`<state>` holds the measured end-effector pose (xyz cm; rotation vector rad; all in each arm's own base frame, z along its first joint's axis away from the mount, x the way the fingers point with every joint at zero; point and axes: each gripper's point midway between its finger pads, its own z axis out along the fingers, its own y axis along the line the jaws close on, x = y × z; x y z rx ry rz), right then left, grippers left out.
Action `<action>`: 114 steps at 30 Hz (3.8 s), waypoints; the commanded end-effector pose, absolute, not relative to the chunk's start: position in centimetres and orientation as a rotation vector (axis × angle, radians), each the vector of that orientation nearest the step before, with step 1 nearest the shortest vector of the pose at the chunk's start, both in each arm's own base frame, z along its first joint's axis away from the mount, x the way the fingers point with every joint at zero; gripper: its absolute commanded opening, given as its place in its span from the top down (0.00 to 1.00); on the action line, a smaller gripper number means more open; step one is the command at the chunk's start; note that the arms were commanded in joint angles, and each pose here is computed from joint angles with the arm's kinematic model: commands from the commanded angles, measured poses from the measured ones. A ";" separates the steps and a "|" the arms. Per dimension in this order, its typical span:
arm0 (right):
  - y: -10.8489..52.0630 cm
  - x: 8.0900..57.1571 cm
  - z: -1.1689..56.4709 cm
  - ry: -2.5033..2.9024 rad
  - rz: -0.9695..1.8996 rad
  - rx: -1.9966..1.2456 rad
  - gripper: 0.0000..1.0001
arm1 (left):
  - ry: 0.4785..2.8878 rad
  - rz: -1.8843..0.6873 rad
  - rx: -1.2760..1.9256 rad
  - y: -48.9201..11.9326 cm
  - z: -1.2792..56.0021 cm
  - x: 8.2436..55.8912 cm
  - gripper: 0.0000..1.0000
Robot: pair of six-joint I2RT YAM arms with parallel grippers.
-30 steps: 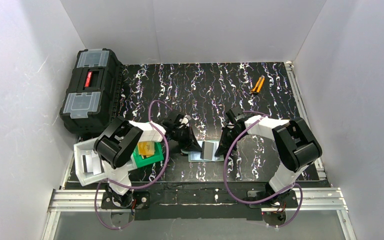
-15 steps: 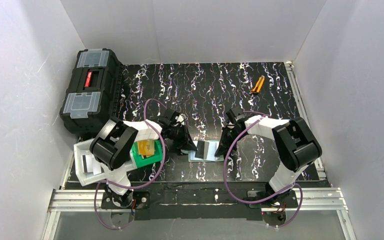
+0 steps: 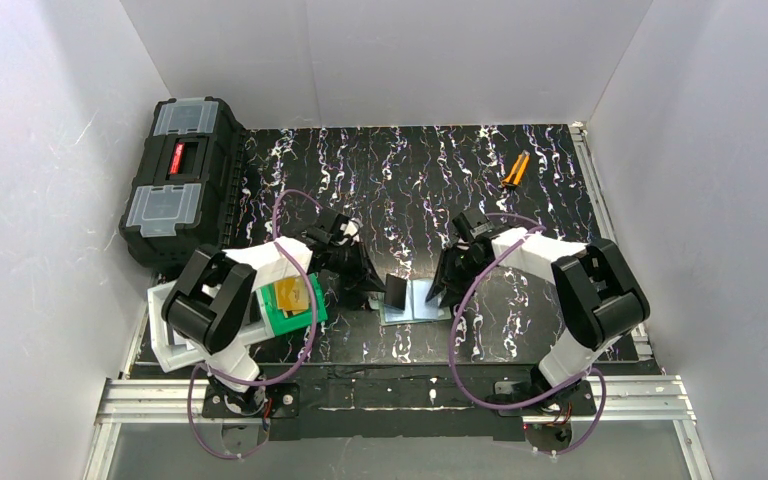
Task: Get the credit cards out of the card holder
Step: Remove the credit card from the card holder, then place the credit card in the storage box.
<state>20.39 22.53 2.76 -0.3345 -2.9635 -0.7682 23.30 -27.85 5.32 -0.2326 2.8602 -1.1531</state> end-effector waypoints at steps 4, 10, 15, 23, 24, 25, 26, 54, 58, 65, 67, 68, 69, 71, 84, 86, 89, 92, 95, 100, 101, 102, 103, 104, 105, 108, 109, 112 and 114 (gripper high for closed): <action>22.3 23.1 7.3 -3.133 -0.848 -0.306 0.23 | 2.773 -1.229 -0.222 -28.1 9.1 24.4 1.00; 24.4 23.8 11.2 -3.110 -1.106 -0.246 0.18 | 2.688 -1.373 -0.275 -29.0 11.7 25.3 1.00; 26.2 24.1 12.9 -3.012 -1.340 -0.266 0.17 | 2.588 -1.503 -0.336 -29.5 14.4 26.4 1.00; 27.7 25.3 16.2 -2.780 -1.772 -0.365 0.16 | 2.443 -1.718 -0.474 -29.7 17.7 27.4 1.00; 27.6 25.5 16.5 -2.757 -1.804 -0.383 0.16 | 2.429 -1.740 -0.487 -29.8 18.0 27.5 1.00; 27.7 25.6 16.9 -2.734 -1.839 -0.398 0.16 | 2.422 -1.754 -0.500 -29.8 18.2 27.6 1.00; 27.7 25.7 17.2 -2.709 -1.870 -0.411 0.16 | 2.413 -1.769 -0.508 -29.8 18.5 27.6 1.00; 28.9 26.0 20.2 -2.403 -2.085 -0.445 0.99 | 2.332 -1.870 -0.477 -29.8 20.2 27.0 0.62; 29.1 25.7 20.7 -2.371 -2.098 -0.413 0.99 | 2.318 -1.880 -0.467 -29.8 20.5 27.0 0.61; 29.8 25.6 21.8 -2.326 -2.127 -0.374 0.99 | 2.301 -1.898 -0.451 -30.1 20.9 27.5 0.67; 30.0 25.6 21.9 -2.320 -2.129 -0.364 0.99 | 2.299 -1.903 -0.451 -30.2 20.9 27.6 0.70; 30.2 25.5 22.0 -2.318 -2.125 -0.358 0.99 | 2.295 -1.906 -0.449 -30.2 21.0 27.7 0.72; 30.2 25.5 21.9 -2.316 -2.123 -0.356 0.99 | 2.291 -1.910 -0.448 -30.3 21.0 27.8 0.74; 30.3 25.4 21.8 -2.315 -2.118 -0.355 0.99 | 2.287 -1.919 -0.441 -30.4 21.1 27.8 0.75; 30.3 25.3 21.0 -2.400 -2.050 -0.339 0.59 | 2.332 -1.837 -0.412 -29.8 20.5 27.1 1.00; 30.1 25.1 20.8 -2.448 -2.022 -0.324 0.35 | 2.348 -1.773 -0.396 -29.4 20.5 26.9 1.00; 29.7 24.9 20.5 -2.532 -1.963 -0.301 0.04 | 2.395 -1.623 -0.369 -28.1 20.4 26.5 1.00; 28.9 24.7 20.1 -2.634 -1.889 -0.283 0.02 | 2.447 -1.440 -0.364 -25.8 20.5 25.8 1.00; 27.8 24.8 19.3 -2.767 -1.774 -0.295 0.02 | 2.485 -1.185 -0.350 -22.3 21.2 25.0 1.00; 26.0 25.0 18.1 -2.968 -1.599 -0.276 0.02 | 2.581 -0.635 -0.347 -14.4 21.2 22.0 1.00; 25.7 25.0 17.9 -2.995 -1.562 -0.291 0.02 | 2.593 -0.531 -0.356 -12.8 21.3 21.4 1.00; 25.2 25.1 17.5 -3.026 -1.517 -0.314 0.02 | 2.589 -0.413 -0.371 -11.1 21.4 21.1 1.00; 24.8 25.1 17.0 -3.055 -1.478 -0.328 0.02 | 2.591 -0.292 -0.387 -9.3 21.4 20.6 1.00; 24.5 25.1 16.9 -3.080 -1.457 -0.333 0.02 | 2.590 -0.194 -0.404 -7.8 21.5 20.1 1.00; 24.2 25.1 16.5 -3.100 -1.429 -0.336 0.02 | 2.590 -0.098 -0.421 -6.3 21.7 19.5 1.00; 23.8 24.9 16.2 -3.130 -1.401 -0.309 0.02 | 2.589 0.186 -0.484 -2.4 22.1 17.9 1.00; 23.7 24.8 16.1 -3.136 -1.394 -0.299 0.02 | 2.591 0.272 -0.502 -1.3 22.2 17.4 1.00; 23.5 24.7 15.7 -3.147 -1.373 -0.286 0.02 | 2.607 0.497 -0.534 1.1 22.0 16.3 1.00; 23.6 24.7 15.6 -3.144 -1.368 -0.268 0.01 | 2.619 0.599 -0.532 2.1 21.4 15.9 1.00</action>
